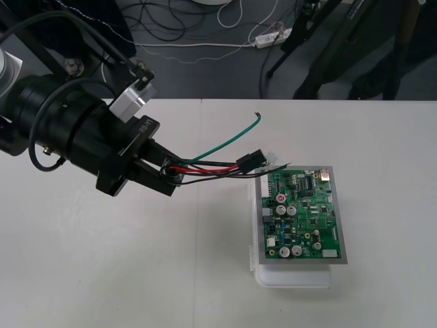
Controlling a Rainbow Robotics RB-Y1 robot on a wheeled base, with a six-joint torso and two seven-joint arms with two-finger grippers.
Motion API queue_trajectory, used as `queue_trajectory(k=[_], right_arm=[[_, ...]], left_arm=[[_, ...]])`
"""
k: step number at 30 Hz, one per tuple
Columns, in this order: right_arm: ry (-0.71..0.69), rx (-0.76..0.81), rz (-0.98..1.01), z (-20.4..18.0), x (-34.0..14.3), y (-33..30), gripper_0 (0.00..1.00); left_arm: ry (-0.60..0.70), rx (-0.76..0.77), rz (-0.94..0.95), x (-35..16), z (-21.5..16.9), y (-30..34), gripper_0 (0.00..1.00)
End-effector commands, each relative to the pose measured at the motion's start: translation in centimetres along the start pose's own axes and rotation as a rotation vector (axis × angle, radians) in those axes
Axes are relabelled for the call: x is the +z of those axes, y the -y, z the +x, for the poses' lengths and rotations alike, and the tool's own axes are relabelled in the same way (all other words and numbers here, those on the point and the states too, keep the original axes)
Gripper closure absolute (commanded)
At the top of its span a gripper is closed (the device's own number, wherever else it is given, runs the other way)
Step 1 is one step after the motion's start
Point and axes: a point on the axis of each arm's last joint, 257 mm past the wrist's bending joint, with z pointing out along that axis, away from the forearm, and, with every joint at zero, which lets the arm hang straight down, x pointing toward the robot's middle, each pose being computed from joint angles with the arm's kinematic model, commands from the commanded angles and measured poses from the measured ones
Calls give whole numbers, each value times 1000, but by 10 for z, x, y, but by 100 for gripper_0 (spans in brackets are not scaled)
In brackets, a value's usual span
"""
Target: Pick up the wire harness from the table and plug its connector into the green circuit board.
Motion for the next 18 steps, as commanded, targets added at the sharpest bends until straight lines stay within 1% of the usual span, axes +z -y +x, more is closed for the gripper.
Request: queue_trajectory(k=[1,5,11,14,18], right_arm=[[-43,46,-17,-6,0,1,0],[-60,52,-19,-4,2,1,0],[-98,32,-78,-7,16,-13,0],[-132,-9,-99,-11,23,-14,0],[-151,-75,-136,-25,33,-17,0]], left_arm=[[19,-14,97,15,-3,25,100],[55,-130,133,27,-8,30,100],[108,-372,208,49,-18,38,100],[108,-445,224,55,-17,42,100],[68,-540,223,68,-10,53,100]])
